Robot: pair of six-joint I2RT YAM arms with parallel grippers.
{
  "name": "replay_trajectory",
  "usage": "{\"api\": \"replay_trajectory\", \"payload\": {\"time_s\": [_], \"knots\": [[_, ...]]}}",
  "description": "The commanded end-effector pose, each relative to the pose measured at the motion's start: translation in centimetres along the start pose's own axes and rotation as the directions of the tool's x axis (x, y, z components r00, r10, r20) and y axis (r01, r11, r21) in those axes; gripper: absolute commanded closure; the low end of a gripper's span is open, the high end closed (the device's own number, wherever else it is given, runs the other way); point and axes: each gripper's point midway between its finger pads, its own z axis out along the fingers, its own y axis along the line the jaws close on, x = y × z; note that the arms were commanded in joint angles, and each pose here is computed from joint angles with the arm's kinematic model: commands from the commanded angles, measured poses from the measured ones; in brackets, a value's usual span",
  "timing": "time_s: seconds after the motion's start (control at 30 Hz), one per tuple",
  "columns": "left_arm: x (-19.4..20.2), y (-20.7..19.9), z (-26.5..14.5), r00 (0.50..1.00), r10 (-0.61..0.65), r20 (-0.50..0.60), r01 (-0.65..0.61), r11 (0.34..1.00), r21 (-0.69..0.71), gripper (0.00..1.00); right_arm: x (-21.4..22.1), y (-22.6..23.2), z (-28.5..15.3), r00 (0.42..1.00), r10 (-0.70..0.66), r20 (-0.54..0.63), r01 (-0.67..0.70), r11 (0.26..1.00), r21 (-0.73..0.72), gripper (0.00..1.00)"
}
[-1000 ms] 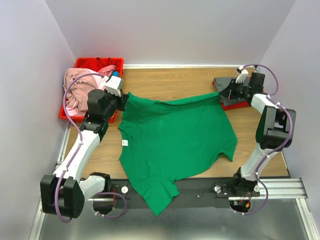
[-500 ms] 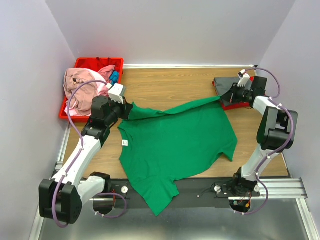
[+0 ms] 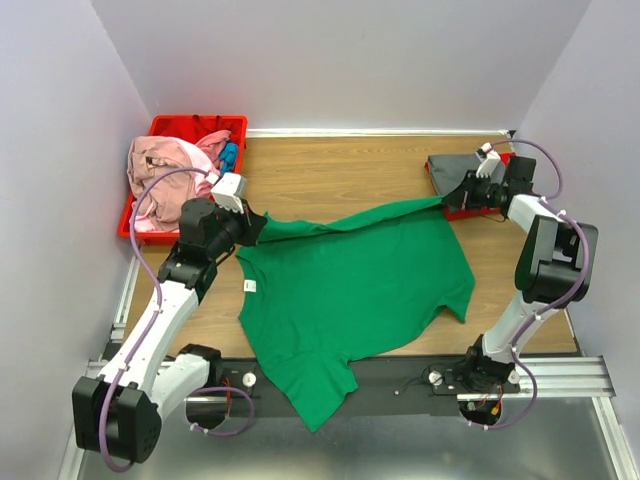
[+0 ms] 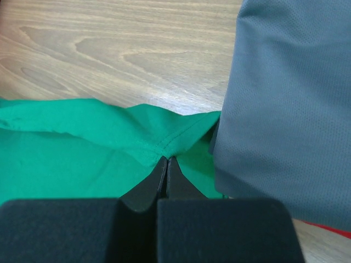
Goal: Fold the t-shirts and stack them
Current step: Fold the tshirt
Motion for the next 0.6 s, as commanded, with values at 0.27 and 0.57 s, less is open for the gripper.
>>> {"api": "replay_trajectory", "payload": {"time_s": [0.27,0.57], "knots": [[0.3,-1.0,-1.4,0.997,-0.071,-0.020,0.071,0.997,0.005,1.00,1.3,-2.0,-1.2,0.999,-0.013,-0.034,0.016,0.996,0.089,1.00],[1.4,-2.0,-2.0,0.989,-0.135,-0.064,0.137,0.990,0.040,1.00,2.9,-3.7,-0.8,0.997,0.009,-0.073,0.001,0.991,0.132,1.00]]}}
